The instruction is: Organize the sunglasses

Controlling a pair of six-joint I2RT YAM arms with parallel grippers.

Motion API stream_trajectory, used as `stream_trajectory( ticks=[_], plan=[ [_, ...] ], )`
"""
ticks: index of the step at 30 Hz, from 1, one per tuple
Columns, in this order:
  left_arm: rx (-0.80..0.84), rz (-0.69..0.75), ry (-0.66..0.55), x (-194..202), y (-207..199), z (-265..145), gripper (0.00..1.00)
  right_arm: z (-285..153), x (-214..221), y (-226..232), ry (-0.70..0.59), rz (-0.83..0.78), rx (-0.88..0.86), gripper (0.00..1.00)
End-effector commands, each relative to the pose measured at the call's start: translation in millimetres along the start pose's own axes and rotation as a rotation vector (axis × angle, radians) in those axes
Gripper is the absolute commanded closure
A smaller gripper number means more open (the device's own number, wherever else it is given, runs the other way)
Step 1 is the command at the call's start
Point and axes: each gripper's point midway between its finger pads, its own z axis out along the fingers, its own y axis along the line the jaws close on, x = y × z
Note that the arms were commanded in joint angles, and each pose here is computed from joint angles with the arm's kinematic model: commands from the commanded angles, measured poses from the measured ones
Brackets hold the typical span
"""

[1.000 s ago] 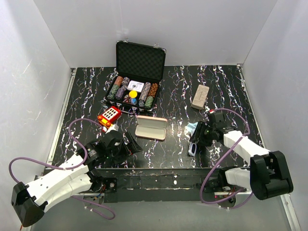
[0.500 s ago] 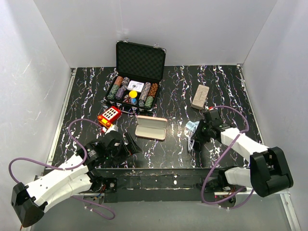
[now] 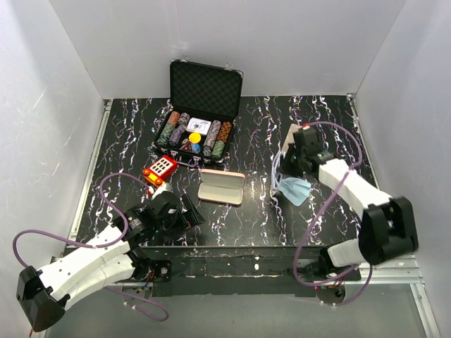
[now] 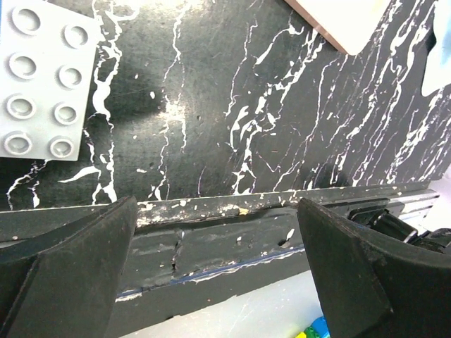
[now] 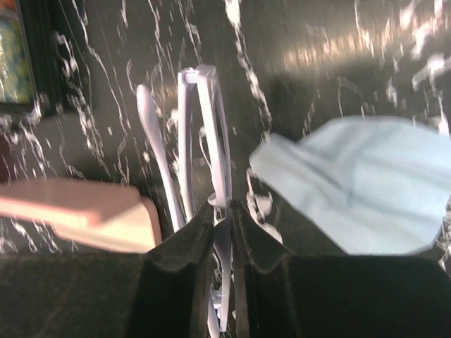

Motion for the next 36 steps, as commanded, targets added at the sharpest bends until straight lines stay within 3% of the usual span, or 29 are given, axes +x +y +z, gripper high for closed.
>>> stream_trajectory(
  ticks=[1, 10, 15, 22, 26, 29, 36],
  plan=[
    [-0.029, 0.012, -0.042, -10.8, -0.7, -7.5, 0.02, 29.3, -38.7, 12.4, -0.015, -0.032, 0.086, 0.8],
    [-0.059, -0.001, -0.057, -13.2, 4.4, -7.8, 0.02, 77.8, -72.3, 14.0, 0.026, -0.043, 0.274, 0.81],
    [-0.052, 0.008, -0.058, -14.4, 1.0, -7.5, 0.02, 89.6, -68.9, 17.0, 0.052, -0.066, 0.313, 0.59],
    [-0.058, 0.021, -0.052, -14.8, -0.9, -7.3, 0.02, 85.7, -75.9, 35.7, 0.048, -0.068, 0.236, 0.48],
    [-0.045, 0.023, -0.052, -15.1, -3.6, -8.2, 0.02, 58.6, -80.1, 45.3, -0.003, -0.074, 0.167, 0.34],
    [-0.027, 0.022, -0.052, -14.5, -5.8, -8.3, 0.02, 31.6, -66.7, 26.8, -0.054, -0.062, 0.169, 0.25],
    [0.007, 0.035, -0.047, -13.7, -11.5, -5.8, 0.02, -5.5, 29.6, -46.4, -0.016, 0.062, 0.135, 0.26]
  ],
)
